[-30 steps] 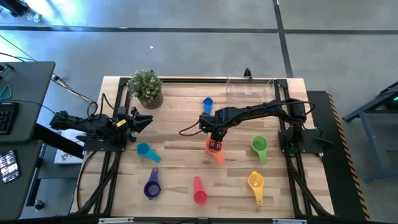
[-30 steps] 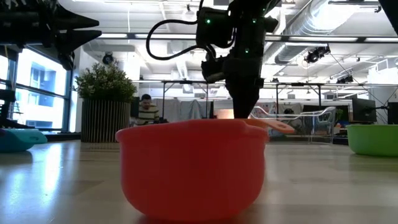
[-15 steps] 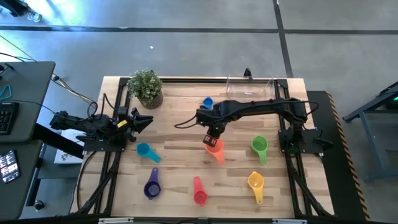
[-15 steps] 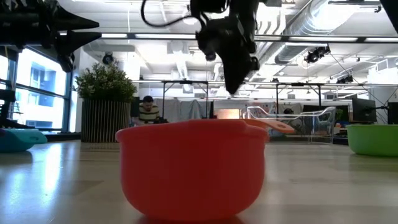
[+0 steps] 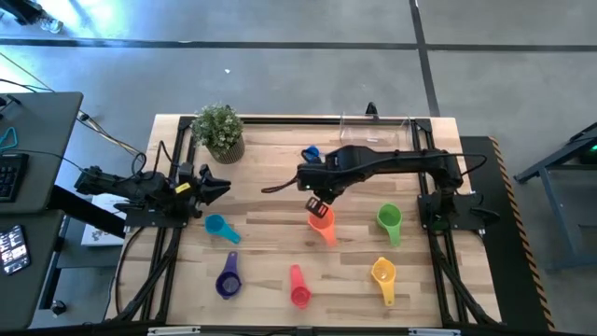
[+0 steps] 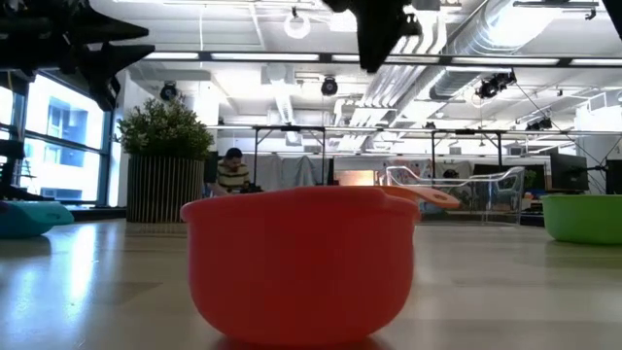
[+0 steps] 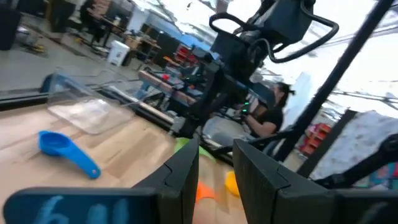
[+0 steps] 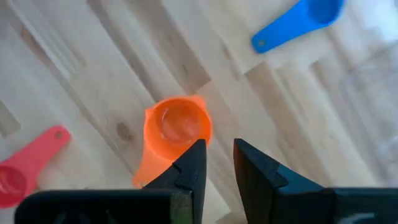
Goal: Nest measuring cups in basket
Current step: Stack the green measuring cup on top of the orange measuring cup
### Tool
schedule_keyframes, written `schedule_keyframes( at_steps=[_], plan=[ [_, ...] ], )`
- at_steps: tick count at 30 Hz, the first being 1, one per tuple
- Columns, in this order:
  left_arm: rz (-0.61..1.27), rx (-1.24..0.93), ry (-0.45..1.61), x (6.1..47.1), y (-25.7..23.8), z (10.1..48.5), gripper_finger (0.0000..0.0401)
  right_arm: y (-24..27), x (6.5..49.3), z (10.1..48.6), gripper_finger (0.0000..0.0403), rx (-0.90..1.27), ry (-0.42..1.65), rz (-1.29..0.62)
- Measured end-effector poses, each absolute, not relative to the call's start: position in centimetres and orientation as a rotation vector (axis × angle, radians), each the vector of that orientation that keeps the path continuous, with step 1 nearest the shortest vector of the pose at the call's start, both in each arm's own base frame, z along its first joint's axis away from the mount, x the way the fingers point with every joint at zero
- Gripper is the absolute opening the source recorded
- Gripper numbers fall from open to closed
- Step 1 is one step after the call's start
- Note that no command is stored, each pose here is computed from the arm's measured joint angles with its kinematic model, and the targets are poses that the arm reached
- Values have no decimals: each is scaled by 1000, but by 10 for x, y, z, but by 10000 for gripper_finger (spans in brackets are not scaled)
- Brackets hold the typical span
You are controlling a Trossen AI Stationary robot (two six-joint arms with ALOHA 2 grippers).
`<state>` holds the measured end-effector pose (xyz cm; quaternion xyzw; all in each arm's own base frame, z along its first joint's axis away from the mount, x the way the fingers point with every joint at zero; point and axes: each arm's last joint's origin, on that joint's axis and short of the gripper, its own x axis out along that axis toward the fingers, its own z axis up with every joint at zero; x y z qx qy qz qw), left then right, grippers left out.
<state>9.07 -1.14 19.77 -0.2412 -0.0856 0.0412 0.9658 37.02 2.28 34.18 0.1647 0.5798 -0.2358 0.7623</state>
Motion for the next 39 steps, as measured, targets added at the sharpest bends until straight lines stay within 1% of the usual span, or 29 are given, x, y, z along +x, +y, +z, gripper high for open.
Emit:
schedule_keyframes(
  at_steps=[6,11,18,25,32,36,39],
  plan=[
    [67,-487,-201,83,-10,222,90,34,360,376,74,352,1143,-610],
    [84,-420,-154,75,-8,240,90,43,354,399,74,335,1023,-647],
    [113,-387,-43,73,-7,261,90,50,344,419,74,335,902,-679],
    [143,-340,109,80,-9,280,90,46,313,447,74,347,757,-747],
    [169,-326,194,94,-12,284,90,41,284,471,74,387,649,-766],
    [190,-363,223,100,-13,281,90,39,275,477,74,429,621,-767],
    [196,-370,241,104,-14,279,90,38,274,478,74,419,620,-765]
  ],
)
